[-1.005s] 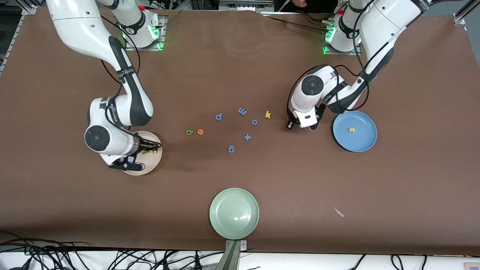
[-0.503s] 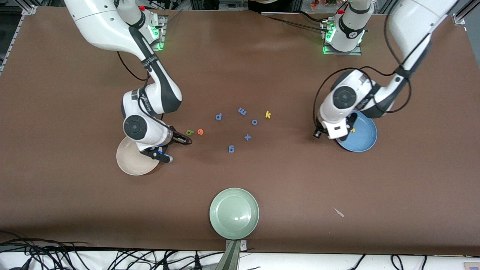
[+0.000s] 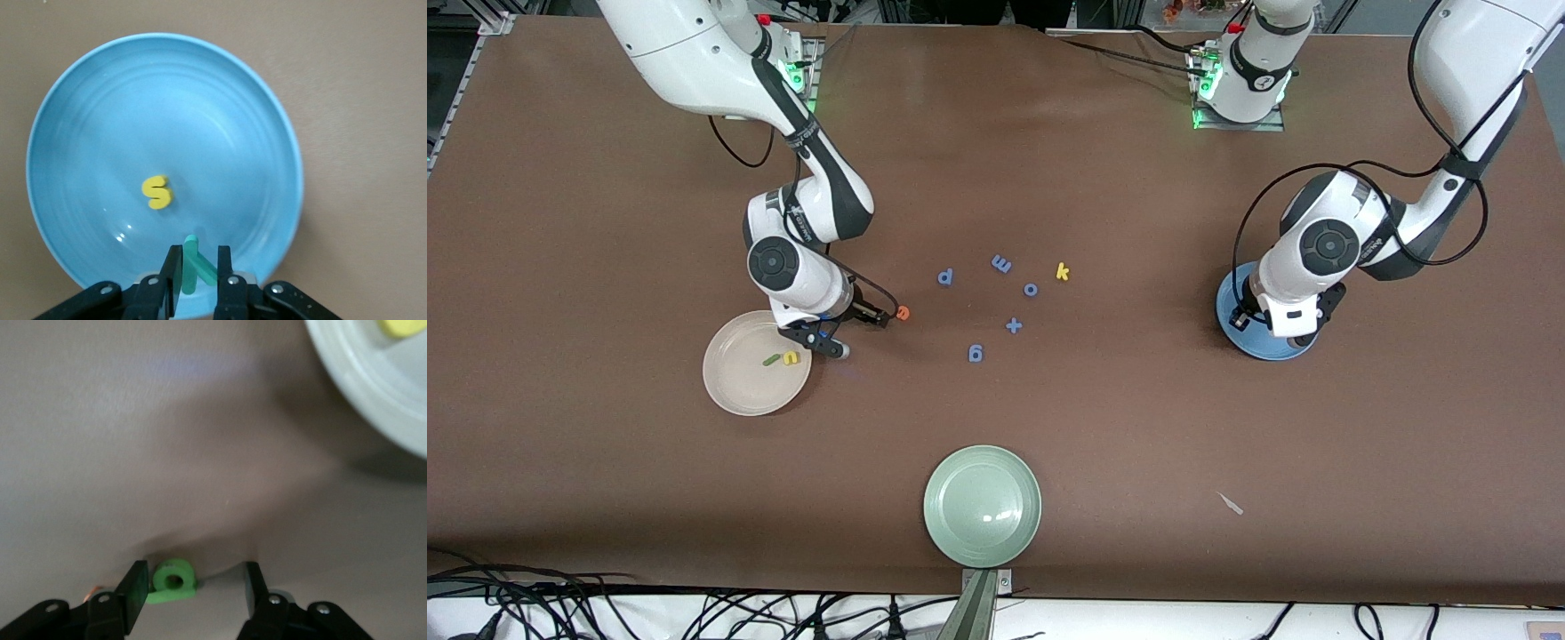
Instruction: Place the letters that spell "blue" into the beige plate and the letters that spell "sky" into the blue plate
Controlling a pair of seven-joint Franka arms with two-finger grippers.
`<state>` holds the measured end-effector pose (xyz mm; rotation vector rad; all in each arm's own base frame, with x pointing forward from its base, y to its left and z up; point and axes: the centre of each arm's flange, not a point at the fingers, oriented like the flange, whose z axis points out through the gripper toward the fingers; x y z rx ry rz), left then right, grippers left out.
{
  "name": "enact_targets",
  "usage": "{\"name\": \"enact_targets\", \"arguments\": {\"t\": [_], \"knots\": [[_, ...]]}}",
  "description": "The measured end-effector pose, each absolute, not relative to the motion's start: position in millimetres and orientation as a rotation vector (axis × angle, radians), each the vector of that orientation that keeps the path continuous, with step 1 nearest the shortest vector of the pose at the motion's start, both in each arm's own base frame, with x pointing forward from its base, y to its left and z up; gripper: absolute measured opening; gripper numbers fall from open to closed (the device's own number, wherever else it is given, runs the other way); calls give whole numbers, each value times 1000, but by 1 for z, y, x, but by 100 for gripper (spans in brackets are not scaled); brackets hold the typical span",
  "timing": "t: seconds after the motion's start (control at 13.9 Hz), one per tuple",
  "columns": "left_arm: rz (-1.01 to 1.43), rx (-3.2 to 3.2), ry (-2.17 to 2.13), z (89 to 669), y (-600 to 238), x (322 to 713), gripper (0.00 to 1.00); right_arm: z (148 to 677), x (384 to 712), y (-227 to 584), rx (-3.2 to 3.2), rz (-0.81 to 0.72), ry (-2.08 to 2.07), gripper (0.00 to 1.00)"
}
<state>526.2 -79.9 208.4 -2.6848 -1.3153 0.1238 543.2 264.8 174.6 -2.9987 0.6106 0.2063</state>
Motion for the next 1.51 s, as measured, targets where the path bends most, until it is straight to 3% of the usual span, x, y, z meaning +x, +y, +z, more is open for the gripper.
{"name": "enact_targets", "arguments": {"t": [0.14, 0.43, 0.65, 0.93, 1.29, 1.51], "knots": [[129, -2695, -1288, 205, -76, 522, 29, 177, 537, 276, -2999, 204, 610, 67], [125, -2752, -1204, 212, -87, 523, 67, 174, 532, 280, -2998, 186, 604, 60], [114, -2808, -1199, 231, -135, 518, 68, 174, 532, 279, -3001, 178, 600, 63], [85, -2901, -1075, 247, -238, 484, 66, 174, 532, 279, -3011, 172, 586, 60], [22, -3044, -866, 250, -329, 442, 61, 177, 533, 276, -3015, 160, 581, 9], [-6, -3102, -696, 226, -344, 430, 60, 181, 541, 266, -3028, 142, 548, 9]]}}
